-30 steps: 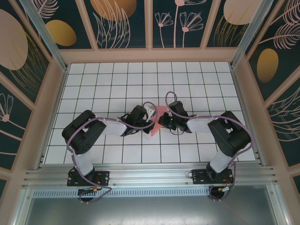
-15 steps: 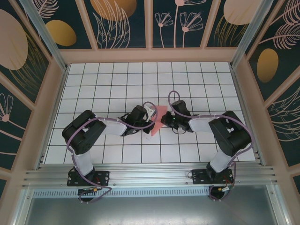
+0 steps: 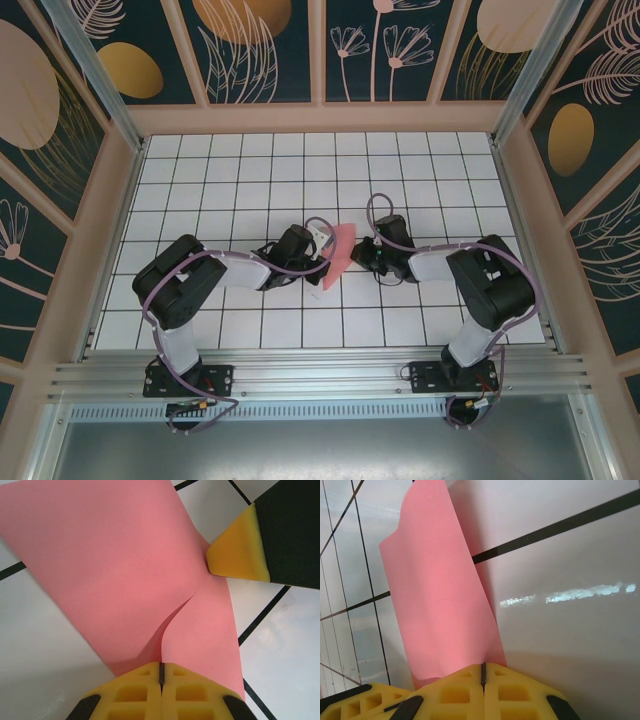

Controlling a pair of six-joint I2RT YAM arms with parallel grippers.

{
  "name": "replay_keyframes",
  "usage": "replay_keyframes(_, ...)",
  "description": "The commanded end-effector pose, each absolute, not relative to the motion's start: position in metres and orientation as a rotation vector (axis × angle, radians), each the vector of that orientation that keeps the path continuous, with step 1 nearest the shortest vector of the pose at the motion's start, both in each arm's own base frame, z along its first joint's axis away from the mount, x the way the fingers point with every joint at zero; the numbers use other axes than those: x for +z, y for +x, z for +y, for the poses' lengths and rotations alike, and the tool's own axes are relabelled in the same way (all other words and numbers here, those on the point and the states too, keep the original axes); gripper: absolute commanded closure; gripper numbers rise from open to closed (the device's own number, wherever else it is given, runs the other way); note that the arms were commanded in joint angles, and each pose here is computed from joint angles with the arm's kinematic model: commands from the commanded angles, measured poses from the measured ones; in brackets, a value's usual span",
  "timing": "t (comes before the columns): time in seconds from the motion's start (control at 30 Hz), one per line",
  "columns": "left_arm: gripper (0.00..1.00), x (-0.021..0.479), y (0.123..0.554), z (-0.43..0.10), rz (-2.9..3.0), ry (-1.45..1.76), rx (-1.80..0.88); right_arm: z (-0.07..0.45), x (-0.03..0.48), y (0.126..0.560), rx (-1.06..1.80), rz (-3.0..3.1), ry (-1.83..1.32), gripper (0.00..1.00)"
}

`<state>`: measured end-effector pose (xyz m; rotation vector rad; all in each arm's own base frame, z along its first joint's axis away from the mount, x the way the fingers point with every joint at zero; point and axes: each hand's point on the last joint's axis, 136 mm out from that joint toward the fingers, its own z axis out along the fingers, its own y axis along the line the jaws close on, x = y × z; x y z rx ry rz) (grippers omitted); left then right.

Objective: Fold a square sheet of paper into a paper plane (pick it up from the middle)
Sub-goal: Third fold the triangle at the center of the table.

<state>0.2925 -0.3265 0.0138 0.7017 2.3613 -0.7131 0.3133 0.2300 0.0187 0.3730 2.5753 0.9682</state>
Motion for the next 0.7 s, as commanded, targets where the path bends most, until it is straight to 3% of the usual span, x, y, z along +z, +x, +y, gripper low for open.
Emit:
replay_keyframes(0.0, 1.00, -0.042, 0.261, -0.290, 2.595, 0.730, -0.571, 0.223, 0.021, 0.309, 0.877, 2.622, 0.352, 0.96)
replay_keyframes(0.17, 1.00, -0.032, 0.263, -0.293, 2.582, 0.710, -0.594, 0.214, 0.054, 0.324, 0.771, 2.571, 0.320, 0.92)
replay_keyframes(0.27, 0.89, -0.011, 0.269, -0.300, 2.544, 0.678, -0.627, 0.210, 0.061, 0.325, 0.781, 2.554, 0.317, 0.86)
replay_keyframes(0.43, 0.58, 0.028, 0.286, -0.305, 2.472, 0.616, -0.622, 0.211, 0.068, 0.322, 0.809, 2.538, 0.297, 0.82)
replay_keyframes(0.53, 0.49, 0.056, 0.291, -0.307, 2.420, 0.587, -0.634, 0.213, 0.072, 0.320, 0.832, 2.527, 0.289, 0.80)
replay_keyframes(0.67, 0.46, 0.082, 0.295, -0.306, 2.376, 0.544, -0.653, 0.217, 0.071, 0.318, 0.876, 2.522, 0.280, 0.78)
